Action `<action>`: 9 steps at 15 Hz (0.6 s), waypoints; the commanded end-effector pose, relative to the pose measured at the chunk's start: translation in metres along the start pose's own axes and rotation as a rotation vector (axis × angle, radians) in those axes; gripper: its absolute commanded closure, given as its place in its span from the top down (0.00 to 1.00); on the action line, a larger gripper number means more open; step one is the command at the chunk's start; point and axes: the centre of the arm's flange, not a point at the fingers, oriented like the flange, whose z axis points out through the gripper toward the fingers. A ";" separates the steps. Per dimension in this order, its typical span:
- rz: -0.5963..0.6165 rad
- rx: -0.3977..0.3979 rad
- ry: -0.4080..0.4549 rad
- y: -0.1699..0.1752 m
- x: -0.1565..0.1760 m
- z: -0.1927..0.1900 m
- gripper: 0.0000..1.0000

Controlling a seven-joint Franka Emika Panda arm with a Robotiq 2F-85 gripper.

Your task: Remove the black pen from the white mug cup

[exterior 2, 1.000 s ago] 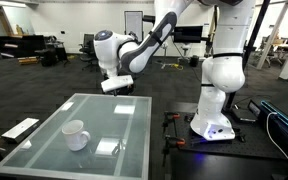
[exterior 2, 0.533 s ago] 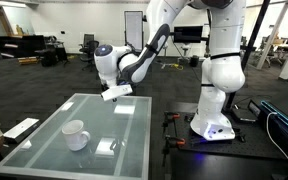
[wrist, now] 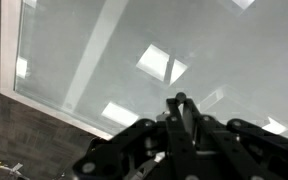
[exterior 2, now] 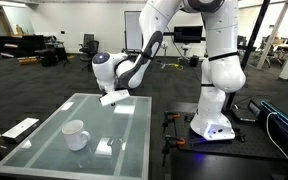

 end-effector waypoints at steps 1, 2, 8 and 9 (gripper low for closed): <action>0.009 0.036 0.016 -0.008 0.003 0.002 0.42; 0.010 0.043 0.017 -0.008 0.004 0.001 0.49; 0.021 0.101 0.039 -0.002 0.004 -0.029 0.94; 0.021 0.111 0.043 -0.002 0.004 -0.035 0.99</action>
